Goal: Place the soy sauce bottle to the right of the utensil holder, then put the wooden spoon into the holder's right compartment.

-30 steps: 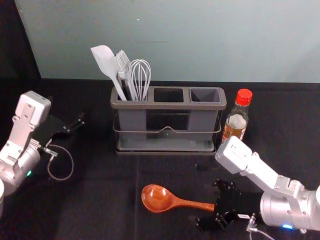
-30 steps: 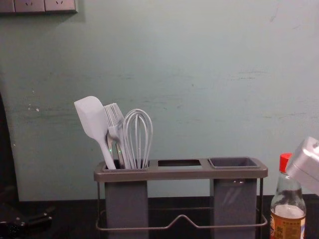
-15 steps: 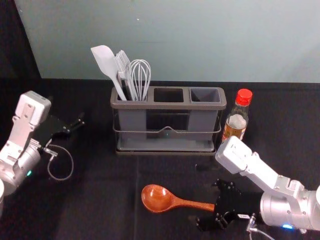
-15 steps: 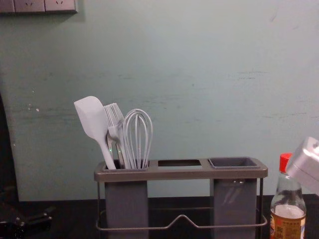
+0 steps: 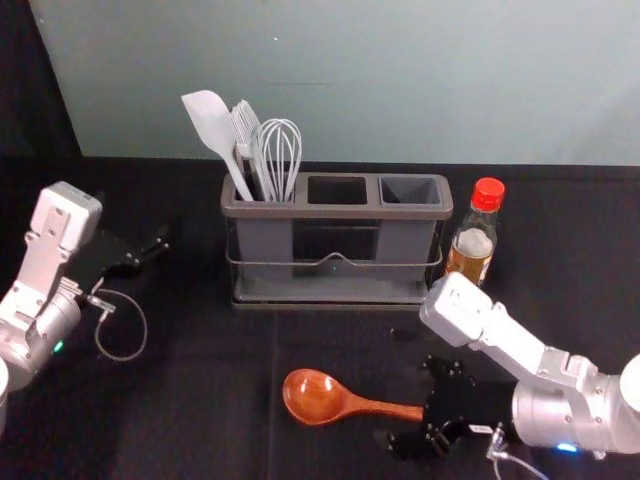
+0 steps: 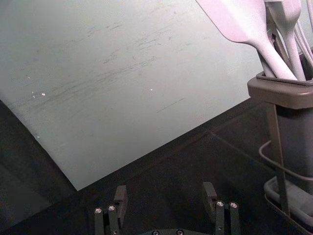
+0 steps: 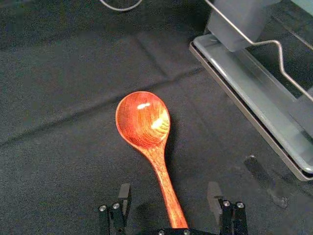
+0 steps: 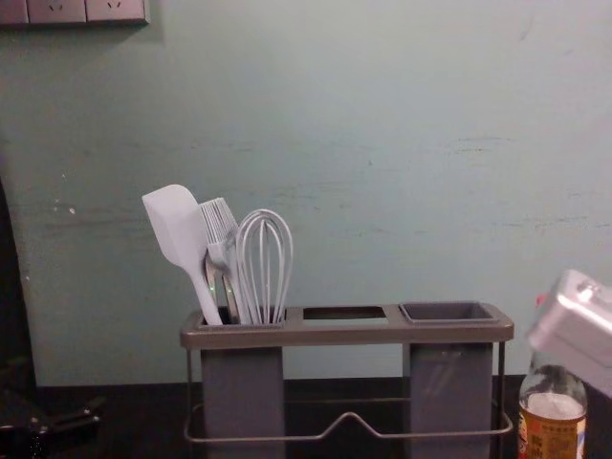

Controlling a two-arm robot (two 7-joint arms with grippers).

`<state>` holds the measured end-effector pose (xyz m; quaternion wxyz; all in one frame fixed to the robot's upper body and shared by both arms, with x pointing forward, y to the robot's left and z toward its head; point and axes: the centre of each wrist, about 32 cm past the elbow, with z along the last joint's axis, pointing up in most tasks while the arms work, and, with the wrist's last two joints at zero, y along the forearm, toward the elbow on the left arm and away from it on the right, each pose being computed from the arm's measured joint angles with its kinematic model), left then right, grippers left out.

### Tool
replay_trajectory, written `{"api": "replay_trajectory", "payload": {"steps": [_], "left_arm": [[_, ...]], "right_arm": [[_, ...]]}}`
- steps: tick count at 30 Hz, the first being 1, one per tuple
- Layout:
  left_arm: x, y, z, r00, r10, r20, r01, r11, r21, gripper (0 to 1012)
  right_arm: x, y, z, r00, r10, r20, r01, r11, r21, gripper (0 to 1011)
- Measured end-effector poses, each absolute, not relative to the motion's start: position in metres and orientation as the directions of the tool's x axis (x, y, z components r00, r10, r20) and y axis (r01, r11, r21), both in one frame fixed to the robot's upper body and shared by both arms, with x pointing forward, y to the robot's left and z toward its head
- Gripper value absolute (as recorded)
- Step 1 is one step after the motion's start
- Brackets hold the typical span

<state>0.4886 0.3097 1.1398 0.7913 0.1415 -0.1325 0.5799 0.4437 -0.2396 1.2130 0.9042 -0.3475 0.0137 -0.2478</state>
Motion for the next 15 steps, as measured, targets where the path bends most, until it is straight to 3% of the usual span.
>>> {"api": "replay_trajectory", "payload": {"steps": [15], "left_arm": [[0.489, 0.310, 1.140, 0.292, 0.880, 0.374, -0.955, 0.287, 0.070, 1005]], "right_arm": [[0.463, -0.232, 1.209, 0.900, -0.426, 0.097, 0.380, 0.655, -0.653, 1002]]}}
